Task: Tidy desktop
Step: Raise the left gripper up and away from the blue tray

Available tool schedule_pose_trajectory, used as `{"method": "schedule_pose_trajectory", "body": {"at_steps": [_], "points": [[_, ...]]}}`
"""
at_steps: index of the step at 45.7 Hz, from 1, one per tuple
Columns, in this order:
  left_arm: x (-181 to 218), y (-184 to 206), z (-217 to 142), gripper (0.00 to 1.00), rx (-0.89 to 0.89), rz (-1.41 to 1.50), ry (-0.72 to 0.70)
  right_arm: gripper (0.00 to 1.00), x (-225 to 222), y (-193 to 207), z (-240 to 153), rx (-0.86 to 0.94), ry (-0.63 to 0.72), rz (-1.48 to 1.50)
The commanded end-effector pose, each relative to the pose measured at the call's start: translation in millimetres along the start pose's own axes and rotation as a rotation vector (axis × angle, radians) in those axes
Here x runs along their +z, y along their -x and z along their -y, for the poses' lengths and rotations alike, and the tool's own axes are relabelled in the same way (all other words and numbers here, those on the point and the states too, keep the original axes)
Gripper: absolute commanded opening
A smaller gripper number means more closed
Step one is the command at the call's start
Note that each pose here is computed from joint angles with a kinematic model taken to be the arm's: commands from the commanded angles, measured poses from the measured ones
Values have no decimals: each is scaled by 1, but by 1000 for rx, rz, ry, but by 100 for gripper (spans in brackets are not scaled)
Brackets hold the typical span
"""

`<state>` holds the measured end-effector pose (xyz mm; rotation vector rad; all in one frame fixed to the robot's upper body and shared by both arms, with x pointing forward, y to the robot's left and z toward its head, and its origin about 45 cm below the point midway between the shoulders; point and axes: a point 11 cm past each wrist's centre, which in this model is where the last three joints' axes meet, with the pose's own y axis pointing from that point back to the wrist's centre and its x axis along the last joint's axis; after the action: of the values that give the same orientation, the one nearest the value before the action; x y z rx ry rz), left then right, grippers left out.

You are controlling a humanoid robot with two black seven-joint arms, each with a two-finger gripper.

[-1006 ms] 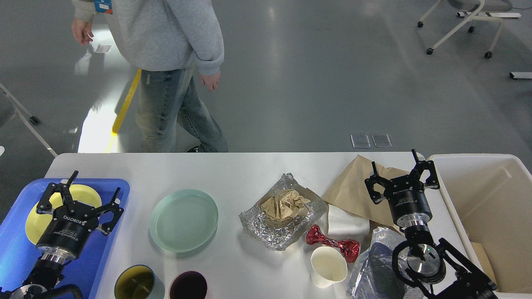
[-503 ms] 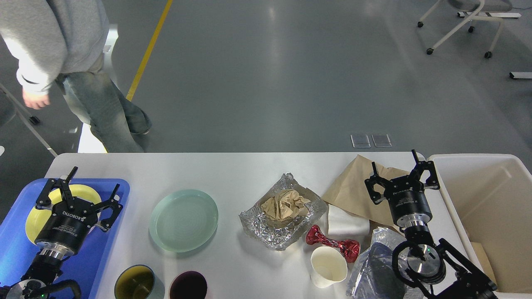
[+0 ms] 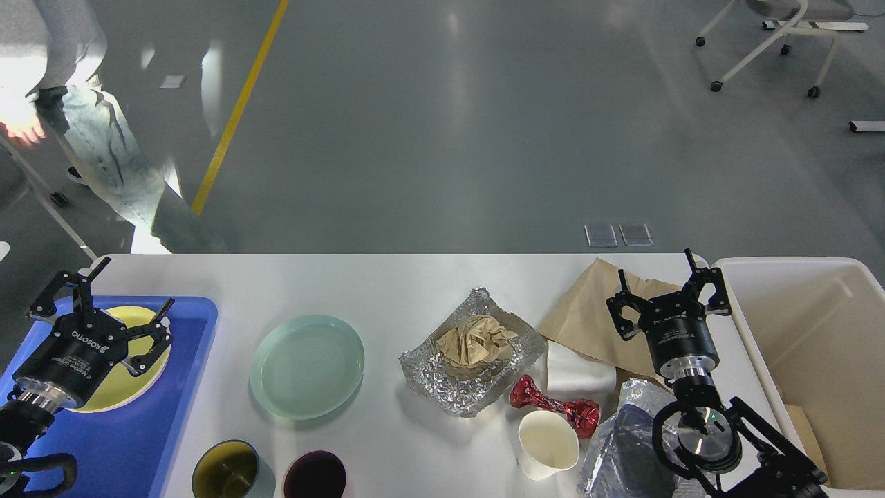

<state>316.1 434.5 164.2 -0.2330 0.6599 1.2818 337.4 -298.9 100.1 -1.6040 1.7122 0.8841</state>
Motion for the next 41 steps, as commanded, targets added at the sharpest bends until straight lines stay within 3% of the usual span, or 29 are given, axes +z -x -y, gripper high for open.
{"method": "schedule_pose_trajectory", "body": {"at_steps": [1,11,20,33,41], "points": [[29,-1,11,97,6,200,-143,100,0,0,0,0,0,0],[47,20,42,97,-39,578,-476,100,0,0,0,0,0,0],[81,50,66,97,-61,821,-581,100,0,0,0,0,0,0],[93,75,78,97,-69,1171,-875,100,0,0,0,0,0,0],[101,135,93,97,-145,1400,-996,100,0,0,0,0,0,0]]}}
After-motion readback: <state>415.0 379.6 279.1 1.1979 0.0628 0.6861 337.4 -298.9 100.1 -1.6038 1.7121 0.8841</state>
